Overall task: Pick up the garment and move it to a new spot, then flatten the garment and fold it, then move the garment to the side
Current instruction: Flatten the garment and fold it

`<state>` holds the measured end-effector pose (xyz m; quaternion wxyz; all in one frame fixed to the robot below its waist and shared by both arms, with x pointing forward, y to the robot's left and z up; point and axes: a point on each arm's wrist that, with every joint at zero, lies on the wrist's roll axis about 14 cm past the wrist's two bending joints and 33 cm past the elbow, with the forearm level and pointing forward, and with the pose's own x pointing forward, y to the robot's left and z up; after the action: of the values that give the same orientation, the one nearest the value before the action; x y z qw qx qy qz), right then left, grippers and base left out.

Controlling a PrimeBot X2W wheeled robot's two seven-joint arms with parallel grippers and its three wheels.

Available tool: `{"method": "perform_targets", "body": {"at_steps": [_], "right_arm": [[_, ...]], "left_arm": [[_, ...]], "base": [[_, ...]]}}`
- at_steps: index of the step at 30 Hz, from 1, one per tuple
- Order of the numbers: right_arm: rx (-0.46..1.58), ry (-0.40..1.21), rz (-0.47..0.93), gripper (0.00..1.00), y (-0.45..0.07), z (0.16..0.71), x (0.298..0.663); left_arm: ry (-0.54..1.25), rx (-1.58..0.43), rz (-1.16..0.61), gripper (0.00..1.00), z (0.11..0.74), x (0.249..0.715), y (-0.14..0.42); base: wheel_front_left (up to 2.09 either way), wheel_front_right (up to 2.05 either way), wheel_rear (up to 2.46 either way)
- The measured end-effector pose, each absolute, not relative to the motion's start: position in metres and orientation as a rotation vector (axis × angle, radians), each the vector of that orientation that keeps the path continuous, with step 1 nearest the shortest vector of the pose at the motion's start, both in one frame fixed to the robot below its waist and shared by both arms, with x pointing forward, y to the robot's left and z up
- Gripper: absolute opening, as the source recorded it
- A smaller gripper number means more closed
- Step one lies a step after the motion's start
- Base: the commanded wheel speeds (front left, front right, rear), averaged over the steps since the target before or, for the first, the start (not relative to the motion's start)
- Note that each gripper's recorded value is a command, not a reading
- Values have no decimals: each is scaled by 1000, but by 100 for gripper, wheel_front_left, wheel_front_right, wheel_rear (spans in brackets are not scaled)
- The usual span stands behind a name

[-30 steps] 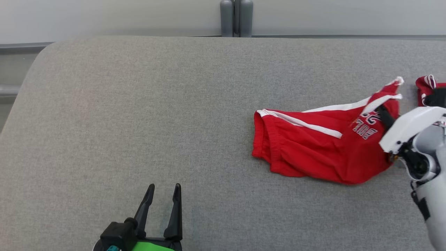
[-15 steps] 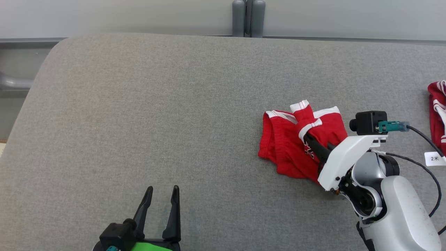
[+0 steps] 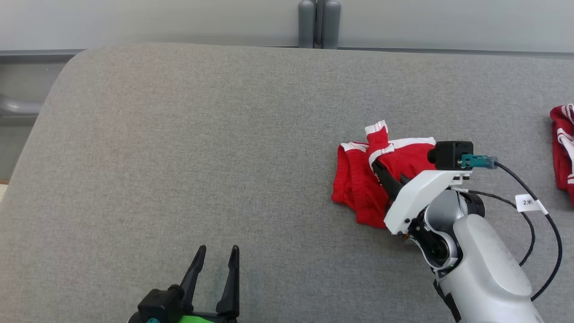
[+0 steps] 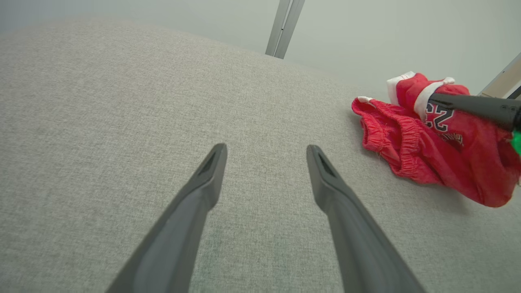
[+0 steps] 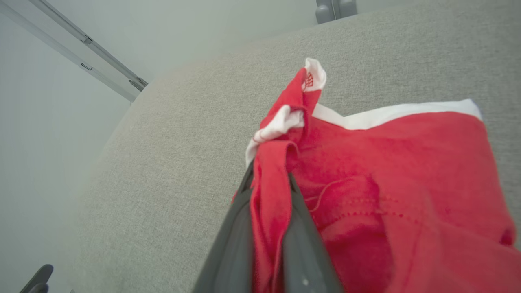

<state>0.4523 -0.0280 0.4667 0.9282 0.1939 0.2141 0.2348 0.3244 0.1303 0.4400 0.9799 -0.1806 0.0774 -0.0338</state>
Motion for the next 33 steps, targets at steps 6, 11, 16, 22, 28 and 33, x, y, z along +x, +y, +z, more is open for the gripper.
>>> {"method": "perform_targets", "body": {"at_steps": [6,11,16,22,28,33], "right_arm": [[374,452,553,100,0,459,447],[377,358,581,100,10,477,446],[322,165,654,100,27,517,432],[192,-12,536,100,-21,532,420],[-101,-110,393,100,-106,524,406],[-128,-89,273,100,-150,514,389]], "left_arm": [[162,-365,-54,100,438,322,134],[156,-363,-43,100,439,320,138],[140,-361,-37,100,443,317,140],[117,-342,-30,100,448,309,145],[79,-322,-6,100,457,302,156],[57,-302,21,100,461,294,168]], "base": [[0,0,0],[0,0,0],[0,0,0],[0,0,0],[0,0,0],[0,0,0]]}}
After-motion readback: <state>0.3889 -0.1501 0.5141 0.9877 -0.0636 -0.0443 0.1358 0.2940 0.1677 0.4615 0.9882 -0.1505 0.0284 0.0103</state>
